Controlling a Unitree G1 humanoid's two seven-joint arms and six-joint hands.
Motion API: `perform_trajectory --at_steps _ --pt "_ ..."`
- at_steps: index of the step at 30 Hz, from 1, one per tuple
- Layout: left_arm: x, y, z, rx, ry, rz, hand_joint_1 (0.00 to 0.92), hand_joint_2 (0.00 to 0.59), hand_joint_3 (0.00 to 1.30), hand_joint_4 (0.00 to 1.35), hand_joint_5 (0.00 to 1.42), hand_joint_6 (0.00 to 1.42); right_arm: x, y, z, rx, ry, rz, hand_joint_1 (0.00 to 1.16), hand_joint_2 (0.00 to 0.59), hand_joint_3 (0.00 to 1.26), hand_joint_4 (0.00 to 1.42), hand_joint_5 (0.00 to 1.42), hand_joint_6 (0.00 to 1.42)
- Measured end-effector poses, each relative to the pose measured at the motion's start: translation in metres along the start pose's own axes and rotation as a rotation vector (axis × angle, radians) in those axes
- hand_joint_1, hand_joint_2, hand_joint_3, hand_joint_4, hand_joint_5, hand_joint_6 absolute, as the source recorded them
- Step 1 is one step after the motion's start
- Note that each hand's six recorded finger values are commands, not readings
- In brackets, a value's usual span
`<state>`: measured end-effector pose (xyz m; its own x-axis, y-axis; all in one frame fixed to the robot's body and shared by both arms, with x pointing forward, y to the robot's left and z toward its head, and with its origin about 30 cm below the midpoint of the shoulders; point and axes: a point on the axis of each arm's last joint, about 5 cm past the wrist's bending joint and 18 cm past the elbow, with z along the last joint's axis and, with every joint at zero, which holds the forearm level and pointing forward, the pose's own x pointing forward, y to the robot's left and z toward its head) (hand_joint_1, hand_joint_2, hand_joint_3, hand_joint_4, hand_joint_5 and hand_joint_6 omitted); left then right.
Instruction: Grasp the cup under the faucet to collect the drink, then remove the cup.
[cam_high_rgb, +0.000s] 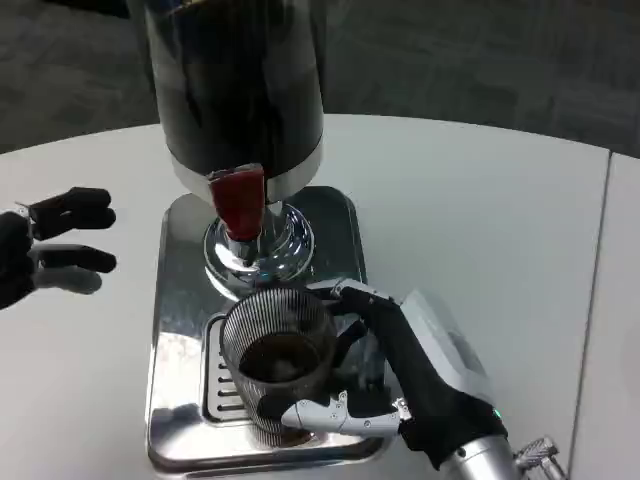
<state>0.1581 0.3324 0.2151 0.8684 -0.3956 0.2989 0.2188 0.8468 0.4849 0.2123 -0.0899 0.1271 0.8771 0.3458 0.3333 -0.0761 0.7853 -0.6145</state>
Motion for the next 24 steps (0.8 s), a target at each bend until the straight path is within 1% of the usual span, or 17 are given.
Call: perform_trajectory --at_steps 3,6,11,18,22,24 --pt "-0.003 -0.002 -0.0006 0.03 0.013 -0.003 0.0 0.126 0.23 0.16 0.29 0.34 -0.003 0.0001 0.0003 0.001 0.002 -0.003 1.07 0.2 0.83 0.88 1.05 1.19" --pt "-0.007 -0.005 -0.0026 0.034 0.019 0.004 0.0 0.126 0.23 0.15 0.28 0.32 -0.005 -0.0003 0.0004 0.0 0.004 -0.004 1.07 0.2 0.84 0.88 1.05 1.2" --pt "-0.015 -0.012 -0.0054 0.067 0.048 -0.001 0.0 0.126 0.22 0.13 0.25 0.28 -0.008 -0.0003 0.0009 -0.008 0.005 -0.006 1.08 0.205 0.84 0.89 1.05 1.21" --pt "-0.024 -0.023 -0.0095 0.12 0.092 -0.027 0.0 0.131 0.21 0.11 0.23 0.26 -0.016 -0.0016 0.0015 -0.017 0.012 -0.018 1.08 0.211 0.84 0.89 1.06 1.22" --pt "-0.027 -0.029 -0.0114 0.146 0.11 -0.055 0.0 0.131 0.2 0.11 0.23 0.24 -0.02 -0.0027 0.0021 -0.022 0.018 -0.027 1.08 0.213 0.84 0.88 1.06 1.23" --pt "-0.029 -0.03 -0.0117 0.154 0.112 -0.053 0.0 0.131 0.2 0.09 0.22 0.23 -0.023 -0.0033 0.002 -0.022 0.023 -0.031 1.08 0.215 0.84 0.88 1.06 1.23"
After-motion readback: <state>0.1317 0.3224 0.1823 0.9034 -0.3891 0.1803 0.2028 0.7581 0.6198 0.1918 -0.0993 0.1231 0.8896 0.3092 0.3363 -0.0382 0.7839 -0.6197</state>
